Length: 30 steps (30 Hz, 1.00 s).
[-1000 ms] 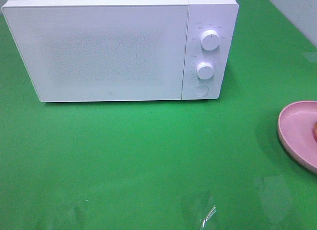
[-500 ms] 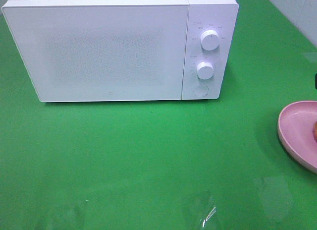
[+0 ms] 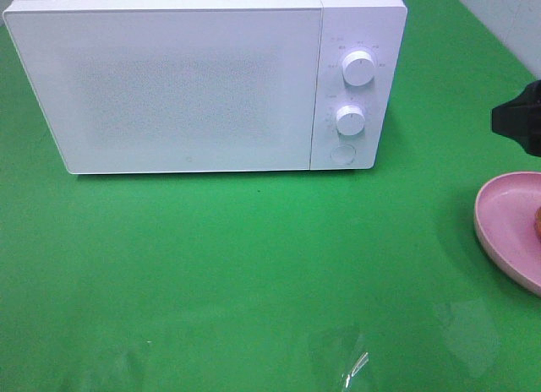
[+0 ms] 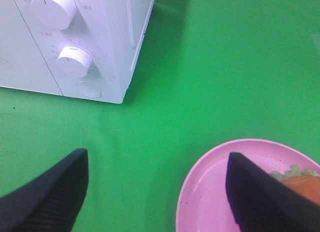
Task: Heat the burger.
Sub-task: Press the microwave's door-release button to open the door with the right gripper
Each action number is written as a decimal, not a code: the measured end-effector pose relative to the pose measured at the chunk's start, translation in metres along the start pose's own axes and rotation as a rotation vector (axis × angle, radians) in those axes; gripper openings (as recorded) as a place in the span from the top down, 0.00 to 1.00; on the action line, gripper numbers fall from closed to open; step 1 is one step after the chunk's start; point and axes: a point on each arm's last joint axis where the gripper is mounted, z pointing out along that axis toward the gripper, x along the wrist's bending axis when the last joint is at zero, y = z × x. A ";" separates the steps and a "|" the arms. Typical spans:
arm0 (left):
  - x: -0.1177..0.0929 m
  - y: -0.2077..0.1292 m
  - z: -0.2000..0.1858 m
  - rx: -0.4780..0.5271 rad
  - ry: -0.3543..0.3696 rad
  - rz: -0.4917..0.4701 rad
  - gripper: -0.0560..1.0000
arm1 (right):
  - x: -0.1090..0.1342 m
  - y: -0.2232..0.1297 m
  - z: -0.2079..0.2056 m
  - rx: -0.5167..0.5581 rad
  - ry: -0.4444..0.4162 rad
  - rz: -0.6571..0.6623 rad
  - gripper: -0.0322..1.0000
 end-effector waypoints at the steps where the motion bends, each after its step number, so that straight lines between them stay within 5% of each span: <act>1: 0.000 0.000 0.000 0.000 0.000 0.000 0.01 | 0.001 -0.001 0.008 0.004 0.004 0.001 0.26; 11: 0.000 0.000 0.000 0.000 0.000 0.000 0.01 | 0.003 0.002 0.034 -0.069 0.032 0.049 0.27; 30: 0.000 0.000 0.000 0.000 0.000 0.000 0.01 | 0.058 -0.013 0.068 -0.092 0.192 0.061 0.27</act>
